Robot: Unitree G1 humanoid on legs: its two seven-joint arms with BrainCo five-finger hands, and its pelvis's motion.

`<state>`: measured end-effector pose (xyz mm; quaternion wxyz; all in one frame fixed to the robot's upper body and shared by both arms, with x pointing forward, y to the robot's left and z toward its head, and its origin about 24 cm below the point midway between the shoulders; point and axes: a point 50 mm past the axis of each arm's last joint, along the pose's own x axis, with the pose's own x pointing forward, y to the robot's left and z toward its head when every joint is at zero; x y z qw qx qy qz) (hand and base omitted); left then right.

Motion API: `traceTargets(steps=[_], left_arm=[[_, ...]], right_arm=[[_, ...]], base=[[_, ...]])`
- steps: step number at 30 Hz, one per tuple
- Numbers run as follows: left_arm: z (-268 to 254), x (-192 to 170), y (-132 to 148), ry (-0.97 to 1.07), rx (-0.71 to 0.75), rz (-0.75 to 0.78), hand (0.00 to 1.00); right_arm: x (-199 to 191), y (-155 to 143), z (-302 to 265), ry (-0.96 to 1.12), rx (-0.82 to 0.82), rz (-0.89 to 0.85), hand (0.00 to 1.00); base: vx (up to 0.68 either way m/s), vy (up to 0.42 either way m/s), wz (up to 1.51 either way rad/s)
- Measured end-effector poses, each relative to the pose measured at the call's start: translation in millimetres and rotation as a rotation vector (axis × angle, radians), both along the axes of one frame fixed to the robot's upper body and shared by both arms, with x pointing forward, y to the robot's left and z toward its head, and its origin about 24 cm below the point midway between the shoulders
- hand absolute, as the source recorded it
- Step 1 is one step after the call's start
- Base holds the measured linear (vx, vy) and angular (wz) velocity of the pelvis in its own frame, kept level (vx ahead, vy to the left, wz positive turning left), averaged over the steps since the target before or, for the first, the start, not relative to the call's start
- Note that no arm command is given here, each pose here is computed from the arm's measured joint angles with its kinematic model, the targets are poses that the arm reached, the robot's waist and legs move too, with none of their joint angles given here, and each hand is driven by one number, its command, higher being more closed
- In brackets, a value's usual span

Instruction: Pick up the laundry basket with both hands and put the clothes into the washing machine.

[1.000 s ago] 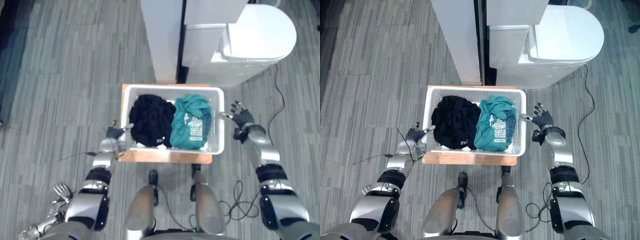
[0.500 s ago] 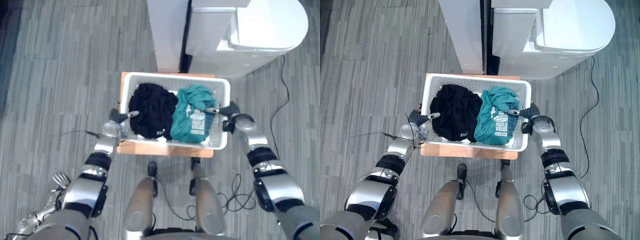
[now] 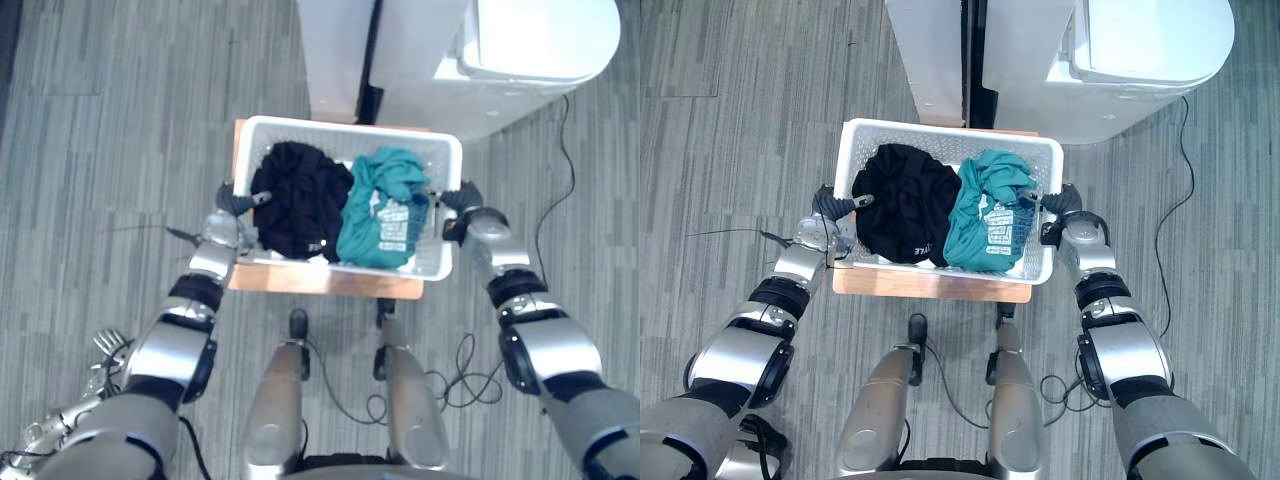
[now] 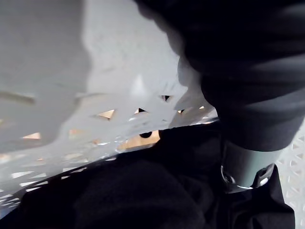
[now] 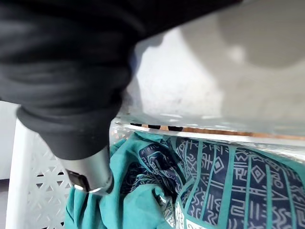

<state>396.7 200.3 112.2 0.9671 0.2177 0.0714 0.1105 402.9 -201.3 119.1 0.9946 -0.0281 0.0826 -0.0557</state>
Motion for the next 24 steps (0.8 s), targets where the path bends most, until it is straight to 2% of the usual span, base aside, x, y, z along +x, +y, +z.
traceTargets(steps=[6, 15, 20, 24], left_arm=[[2, 1, 2, -0.003, 0.006, 0.011, 1.00], [-9, -3, 9, 0.046, 0.016, 0.019, 1.00], [-41, -17, -6, 0.110, -0.032, -0.049, 1.00], [-67, -33, -26, 0.174, -0.075, -0.139, 1.00]], right_arm=[[0, 6, -2, -0.009, 0.074, -0.020, 1.00], [-3, 7, -14, 0.035, 0.089, -0.026, 1.00], [-26, -12, -55, 0.105, 0.155, -0.083, 1.00], [-59, -36, -94, 0.191, 0.237, -0.146, 1.00]], base=[[0.00, 0.000, 0.00], [0.01, 0.002, -0.07], [0.04, 0.036, -0.12], [0.05, 0.043, -0.05]])
